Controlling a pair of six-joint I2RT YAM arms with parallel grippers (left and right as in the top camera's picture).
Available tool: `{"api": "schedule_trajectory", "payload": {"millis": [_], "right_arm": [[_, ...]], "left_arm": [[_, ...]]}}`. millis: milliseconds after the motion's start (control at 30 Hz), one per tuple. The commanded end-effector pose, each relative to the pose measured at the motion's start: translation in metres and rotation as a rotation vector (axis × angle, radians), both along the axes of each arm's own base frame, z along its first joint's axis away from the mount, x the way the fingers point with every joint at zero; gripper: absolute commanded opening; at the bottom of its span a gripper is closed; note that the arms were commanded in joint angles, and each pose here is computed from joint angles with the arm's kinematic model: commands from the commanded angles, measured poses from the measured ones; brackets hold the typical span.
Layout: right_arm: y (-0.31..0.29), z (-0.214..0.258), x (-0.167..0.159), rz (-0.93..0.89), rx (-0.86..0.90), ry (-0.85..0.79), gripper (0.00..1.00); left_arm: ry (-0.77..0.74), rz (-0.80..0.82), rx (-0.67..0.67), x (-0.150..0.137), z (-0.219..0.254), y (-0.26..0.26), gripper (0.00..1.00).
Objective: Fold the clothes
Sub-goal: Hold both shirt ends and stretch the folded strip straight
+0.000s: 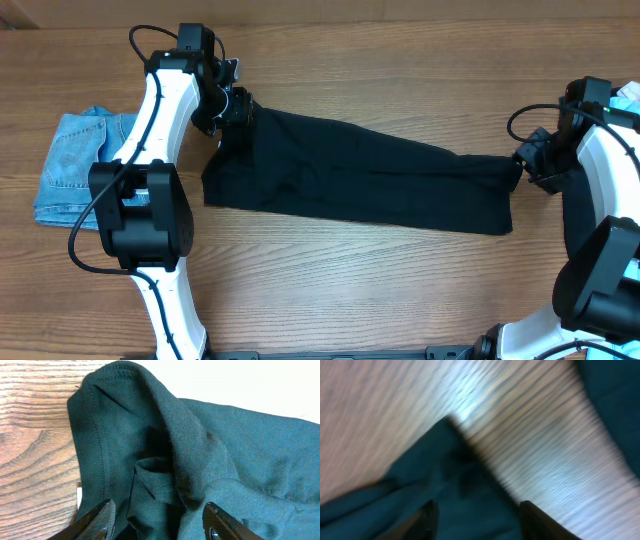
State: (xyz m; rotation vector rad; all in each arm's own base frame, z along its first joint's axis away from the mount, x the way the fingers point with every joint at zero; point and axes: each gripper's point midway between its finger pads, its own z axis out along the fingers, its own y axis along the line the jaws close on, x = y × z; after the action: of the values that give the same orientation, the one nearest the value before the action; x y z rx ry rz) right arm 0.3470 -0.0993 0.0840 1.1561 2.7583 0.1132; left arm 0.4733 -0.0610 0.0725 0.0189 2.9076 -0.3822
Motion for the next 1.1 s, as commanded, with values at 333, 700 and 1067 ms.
{"api": "schedule_trajectory", "payload": {"millis": [333, 700, 1067], "right_arm": [[0.037, -0.049, 0.019, -0.078, 0.272, 0.012, 0.45], [0.059, 0.006, 0.083, 0.193, 0.377, -0.375, 0.04], [-0.026, -0.036, -0.01, -0.048, -0.119, 0.121, 0.14]], "left_arm": [[-0.038, 0.005, -0.014, 0.007, 0.015, 0.0, 0.59], [-0.039, 0.005, -0.014, 0.007, 0.015, 0.0, 0.59], [-0.048, 0.005, -0.014, 0.009, 0.016, 0.0, 0.6]]}}
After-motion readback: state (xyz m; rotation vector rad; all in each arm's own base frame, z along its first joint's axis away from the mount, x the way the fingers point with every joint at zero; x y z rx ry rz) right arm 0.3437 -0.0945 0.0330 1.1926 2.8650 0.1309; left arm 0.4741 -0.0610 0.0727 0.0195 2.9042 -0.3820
